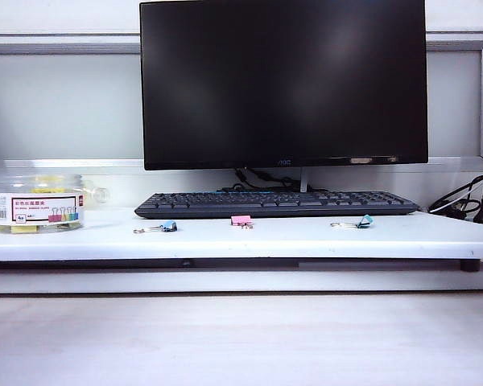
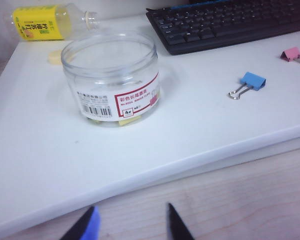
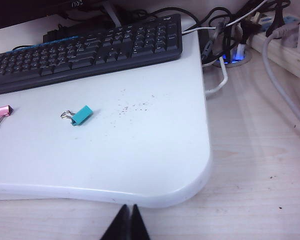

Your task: Pick up the clips with the largest number of clips of the same color on the table and place them in a round transparent plastic box.

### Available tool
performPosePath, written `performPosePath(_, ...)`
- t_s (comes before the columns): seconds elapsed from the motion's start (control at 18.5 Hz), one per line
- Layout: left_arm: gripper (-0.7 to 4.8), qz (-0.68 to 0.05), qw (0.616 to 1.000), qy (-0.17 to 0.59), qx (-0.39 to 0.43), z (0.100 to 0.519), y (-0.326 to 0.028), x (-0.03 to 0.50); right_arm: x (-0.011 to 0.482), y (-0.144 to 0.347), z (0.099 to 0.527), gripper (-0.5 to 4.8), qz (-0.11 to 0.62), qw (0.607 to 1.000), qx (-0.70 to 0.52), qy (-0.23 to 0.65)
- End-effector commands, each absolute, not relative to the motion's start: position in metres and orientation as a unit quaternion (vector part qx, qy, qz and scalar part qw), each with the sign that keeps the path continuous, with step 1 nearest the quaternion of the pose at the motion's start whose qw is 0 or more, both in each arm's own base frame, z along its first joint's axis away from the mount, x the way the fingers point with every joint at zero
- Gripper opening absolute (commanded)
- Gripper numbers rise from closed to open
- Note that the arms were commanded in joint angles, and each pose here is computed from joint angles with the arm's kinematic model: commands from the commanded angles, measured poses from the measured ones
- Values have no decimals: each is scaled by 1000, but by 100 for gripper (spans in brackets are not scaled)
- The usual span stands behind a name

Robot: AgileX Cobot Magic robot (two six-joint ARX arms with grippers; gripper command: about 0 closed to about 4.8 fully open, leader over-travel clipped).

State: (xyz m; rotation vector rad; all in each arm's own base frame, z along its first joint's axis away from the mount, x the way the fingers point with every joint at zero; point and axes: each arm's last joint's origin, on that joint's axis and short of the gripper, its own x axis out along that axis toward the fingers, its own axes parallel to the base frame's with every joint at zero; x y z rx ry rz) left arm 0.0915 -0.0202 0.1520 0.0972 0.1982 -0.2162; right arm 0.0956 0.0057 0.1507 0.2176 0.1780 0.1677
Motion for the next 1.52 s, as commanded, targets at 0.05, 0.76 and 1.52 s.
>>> performPosePath(0.05,183,-106,987,108,48,149,-20,91,95,6,150,-1,82,987,107,92)
performPosePath(0.76,183,-106,987,108,48,149,-20,91,95,6,150,-1,83,987,107,92)
performPosePath(1.52,183,-106,987,108,48,149,-20,91,96,6,150,-1,91,993,3,80)
